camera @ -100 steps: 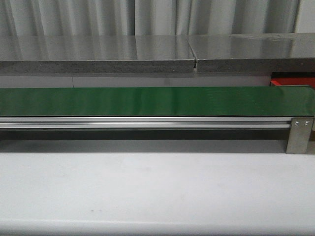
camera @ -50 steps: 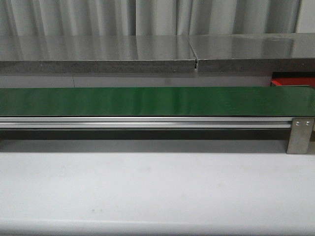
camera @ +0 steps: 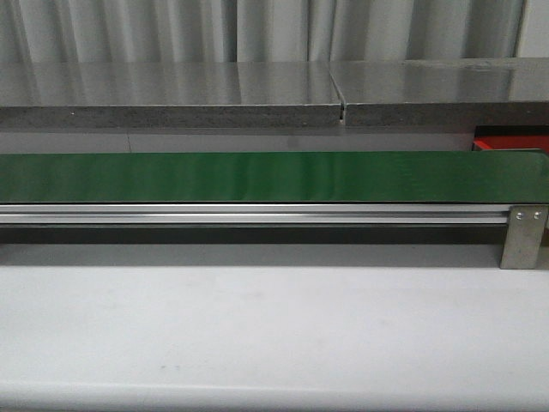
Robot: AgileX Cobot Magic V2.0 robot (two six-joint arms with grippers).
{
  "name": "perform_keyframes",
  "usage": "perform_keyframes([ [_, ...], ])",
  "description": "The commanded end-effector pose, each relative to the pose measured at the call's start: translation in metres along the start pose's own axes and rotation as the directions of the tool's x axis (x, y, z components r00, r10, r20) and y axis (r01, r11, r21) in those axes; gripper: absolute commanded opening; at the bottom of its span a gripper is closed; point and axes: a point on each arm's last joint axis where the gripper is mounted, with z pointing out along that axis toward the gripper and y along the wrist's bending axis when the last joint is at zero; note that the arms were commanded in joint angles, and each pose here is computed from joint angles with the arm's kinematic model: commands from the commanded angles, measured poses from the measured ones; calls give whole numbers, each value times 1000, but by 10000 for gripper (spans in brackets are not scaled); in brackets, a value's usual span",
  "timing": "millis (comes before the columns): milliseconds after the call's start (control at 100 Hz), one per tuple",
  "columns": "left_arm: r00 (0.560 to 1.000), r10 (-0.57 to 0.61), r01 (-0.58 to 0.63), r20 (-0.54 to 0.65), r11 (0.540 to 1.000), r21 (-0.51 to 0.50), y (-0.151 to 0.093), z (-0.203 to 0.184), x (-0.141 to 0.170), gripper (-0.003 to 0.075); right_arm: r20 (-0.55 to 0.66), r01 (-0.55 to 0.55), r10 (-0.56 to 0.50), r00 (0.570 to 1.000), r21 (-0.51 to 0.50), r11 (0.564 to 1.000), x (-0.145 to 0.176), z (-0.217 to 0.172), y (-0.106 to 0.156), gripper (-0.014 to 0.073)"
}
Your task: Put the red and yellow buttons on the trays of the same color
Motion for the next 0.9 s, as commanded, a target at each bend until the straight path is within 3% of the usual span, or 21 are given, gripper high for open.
perform_keyframes([
  [0,999,-39,39,17,999,-20,2,-2,6,-20,125,12,-11,992,-10,1000,-16,-3,2,-118],
  [890,999,-26,27,24,999,-32,2,-6,7,-20,124,12,-11,992,-10,1000,-16,-3,2,-118],
])
